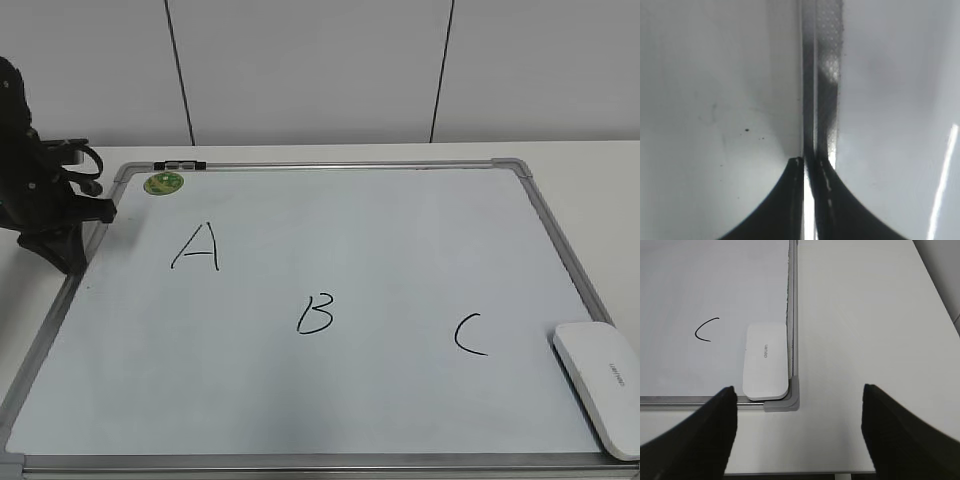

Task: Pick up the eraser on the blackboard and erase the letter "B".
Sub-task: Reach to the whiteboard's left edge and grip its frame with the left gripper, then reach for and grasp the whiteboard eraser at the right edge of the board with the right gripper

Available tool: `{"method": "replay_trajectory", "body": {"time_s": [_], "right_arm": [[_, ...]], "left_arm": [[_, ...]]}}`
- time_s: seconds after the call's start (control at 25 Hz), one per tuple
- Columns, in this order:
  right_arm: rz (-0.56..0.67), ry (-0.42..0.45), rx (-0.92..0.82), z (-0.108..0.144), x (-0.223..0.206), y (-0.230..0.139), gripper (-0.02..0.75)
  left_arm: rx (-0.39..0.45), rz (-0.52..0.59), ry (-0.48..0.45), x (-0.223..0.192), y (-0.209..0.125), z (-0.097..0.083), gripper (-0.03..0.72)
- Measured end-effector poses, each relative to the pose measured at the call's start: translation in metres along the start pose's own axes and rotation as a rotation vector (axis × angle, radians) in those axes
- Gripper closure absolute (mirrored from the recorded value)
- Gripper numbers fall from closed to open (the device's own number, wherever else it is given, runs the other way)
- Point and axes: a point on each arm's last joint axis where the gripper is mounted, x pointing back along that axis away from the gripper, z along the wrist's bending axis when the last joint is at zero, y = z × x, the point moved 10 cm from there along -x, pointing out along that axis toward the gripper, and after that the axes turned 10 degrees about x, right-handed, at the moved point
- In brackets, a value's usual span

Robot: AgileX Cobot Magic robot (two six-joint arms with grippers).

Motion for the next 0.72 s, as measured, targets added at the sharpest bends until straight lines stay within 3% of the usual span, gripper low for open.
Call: {"method": "replay_trajectory", "body": {"time_s": [0.56, 0.72], "right_arm": [[0.002, -0.012, 0.005, -0.002, 0.0, 0.0, 0.164], [-0.003, -0.021, 0.016, -0.007, -0.004, 0.016, 0.164]], "left_arm": [[0.001, 0.001, -0.002, 0.0, 0.0, 0.0, 0.666], [0.001, 0.001, -0.002, 0.0, 0.0, 0.0, 0.666]]}}
